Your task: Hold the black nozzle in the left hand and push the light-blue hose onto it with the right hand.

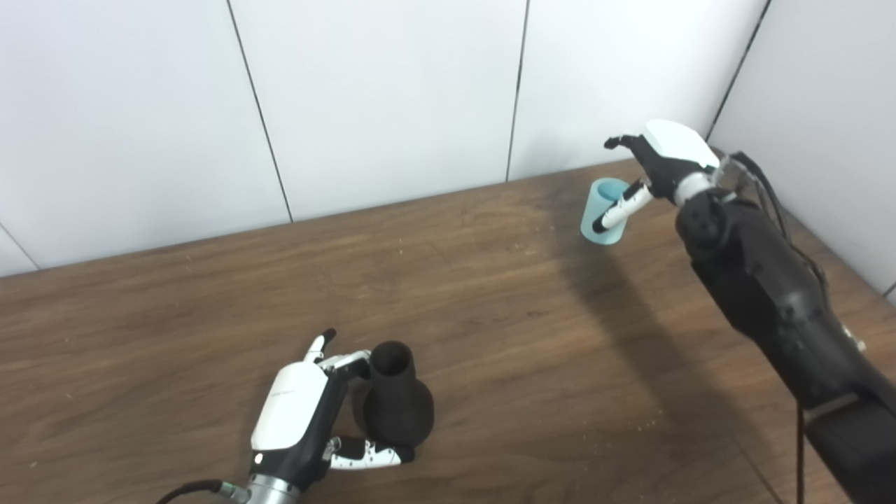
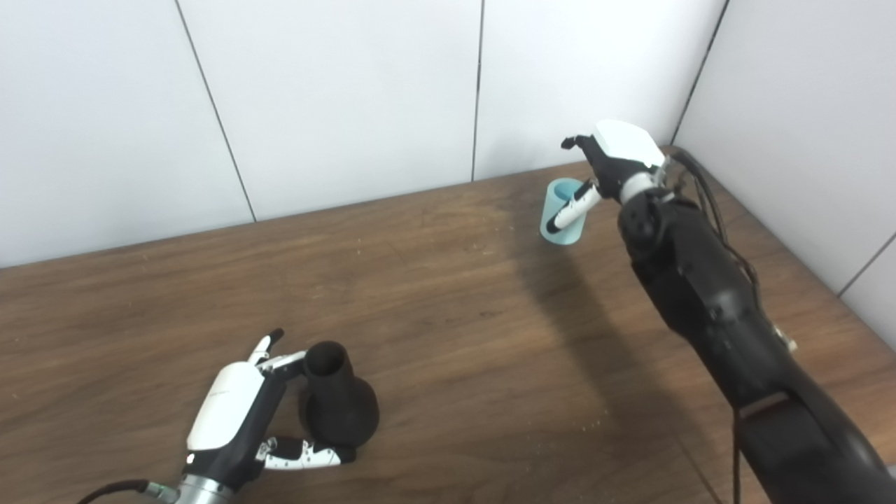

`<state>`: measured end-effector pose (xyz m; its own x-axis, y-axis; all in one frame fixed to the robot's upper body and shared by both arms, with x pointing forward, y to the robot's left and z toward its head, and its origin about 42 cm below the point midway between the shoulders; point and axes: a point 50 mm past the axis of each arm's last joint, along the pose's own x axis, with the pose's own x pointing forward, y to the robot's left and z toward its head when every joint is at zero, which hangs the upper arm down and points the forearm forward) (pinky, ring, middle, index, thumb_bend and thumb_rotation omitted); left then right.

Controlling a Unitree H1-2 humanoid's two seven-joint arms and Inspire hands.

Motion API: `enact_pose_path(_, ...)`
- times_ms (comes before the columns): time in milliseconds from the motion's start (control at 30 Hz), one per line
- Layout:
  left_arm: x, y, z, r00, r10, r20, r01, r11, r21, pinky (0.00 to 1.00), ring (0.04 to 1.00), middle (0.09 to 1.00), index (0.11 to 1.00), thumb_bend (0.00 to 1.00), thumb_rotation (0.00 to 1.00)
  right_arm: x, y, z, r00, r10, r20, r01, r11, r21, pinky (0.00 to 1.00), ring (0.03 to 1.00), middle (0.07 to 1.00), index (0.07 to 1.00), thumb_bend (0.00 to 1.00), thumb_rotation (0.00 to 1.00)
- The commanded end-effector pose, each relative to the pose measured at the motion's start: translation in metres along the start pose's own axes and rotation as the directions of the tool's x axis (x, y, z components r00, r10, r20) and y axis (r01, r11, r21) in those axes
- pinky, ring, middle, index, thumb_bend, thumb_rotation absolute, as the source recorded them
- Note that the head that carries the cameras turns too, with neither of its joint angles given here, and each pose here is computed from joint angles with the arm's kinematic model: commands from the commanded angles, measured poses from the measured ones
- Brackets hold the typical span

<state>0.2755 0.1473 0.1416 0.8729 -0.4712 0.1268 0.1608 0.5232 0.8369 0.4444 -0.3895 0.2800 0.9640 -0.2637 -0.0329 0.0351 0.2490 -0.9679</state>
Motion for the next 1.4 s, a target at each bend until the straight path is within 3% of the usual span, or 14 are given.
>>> enact_pose_path(0,-0.013,-0.008,-0.018,0.994,-0.081,-0.067,0.084,0.995,0.047,1.00,0.641,0.451,0.515,0.52,0.00,0.013,-0.036,0.006,0.997,-0.074,0.020,0.075,0.997,-0.021,0.83,0.914,0.896,0.841,0.90,0.17)
enact_pose_path(267,-0.011,-0.009,-0.019,0.995,-0.076,-0.061,0.079,0.996,0.048,1.00,0.641,0.451,0.515,0.52,0.00,0.029,-0.033,0.015,1.000,0.006,-0.027,-0.007,0.999,-0.050,0.81,0.869,0.869,0.843,0.89,0.10)
enact_pose_path(367,-0.011,-0.009,-0.020,0.996,-0.073,-0.059,0.076,0.996,0.052,1.00,0.647,0.451,0.515,0.52,0.00,0.035,-0.034,0.017,0.998,0.040,-0.039,-0.041,0.999,-0.030,0.64,0.739,0.838,0.851,0.87,0.03)
enact_pose_path(467,-0.011,-0.009,-0.021,0.996,-0.072,-0.061,0.075,0.996,0.057,1.00,0.650,0.451,0.515,0.52,0.00,0.039,-0.033,0.018,0.997,0.068,-0.048,-0.069,0.997,-0.020,0.58,0.687,0.823,0.846,0.86,0.01)
enact_pose_path(533,-0.010,-0.009,-0.021,0.996,-0.071,-0.062,0.075,0.995,0.061,1.00,0.652,0.451,0.515,0.52,0.00,0.041,-0.031,0.019,0.994,0.089,-0.056,-0.091,0.996,-0.026,0.60,0.684,0.813,0.827,0.86,0.00)
enact_pose_path(667,-0.009,-0.009,-0.021,0.995,-0.071,-0.064,0.076,0.995,0.065,1.00,0.655,0.451,0.515,0.52,0.00,0.044,-0.025,0.022,0.991,0.121,-0.065,-0.123,0.992,-0.040,0.43,0.511,0.653,0.803,0.86,0.00)
enact_pose_path(733,-0.008,-0.008,-0.021,0.995,-0.071,-0.065,0.075,0.995,0.065,1.00,0.655,0.451,0.514,0.52,0.00,0.045,-0.024,0.023,0.990,0.124,-0.070,-0.128,0.990,-0.051,0.33,0.408,0.516,0.799,0.63,0.00)
enact_pose_path(800,-0.008,-0.008,-0.021,0.995,-0.070,-0.066,0.074,0.995,0.065,1.00,0.655,0.451,0.514,0.52,0.00,0.045,-0.022,0.023,0.989,0.126,-0.073,-0.130,0.990,-0.059,0.32,0.403,0.493,0.800,0.59,0.00)
enact_pose_path(833,-0.008,-0.008,-0.021,0.995,-0.070,-0.067,0.074,0.995,0.064,1.00,0.655,0.451,0.514,0.52,0.00,0.045,-0.022,0.023,0.989,0.127,-0.074,-0.131,0.989,-0.061,0.44,0.547,0.671,0.797,0.75,0.00)
enact_pose_path(933,-0.008,-0.008,-0.021,0.995,-0.071,-0.068,0.075,0.995,0.064,1.00,0.655,0.451,0.514,0.52,0.00,0.045,-0.021,0.021,0.989,0.129,-0.078,-0.135,0.988,-0.076,0.61,0.705,0.804,0.787,0.85,0.00)
enact_pose_path(1367,-0.007,-0.008,-0.018,0.995,-0.078,-0.069,0.082,0.995,0.058,1.00,0.652,0.451,0.514,0.52,0.00,0.042,-0.010,0.011,0.987,0.133,-0.092,-0.141,0.986,-0.094,0.64,0.679,0.776,0.763,0.85,0.00)
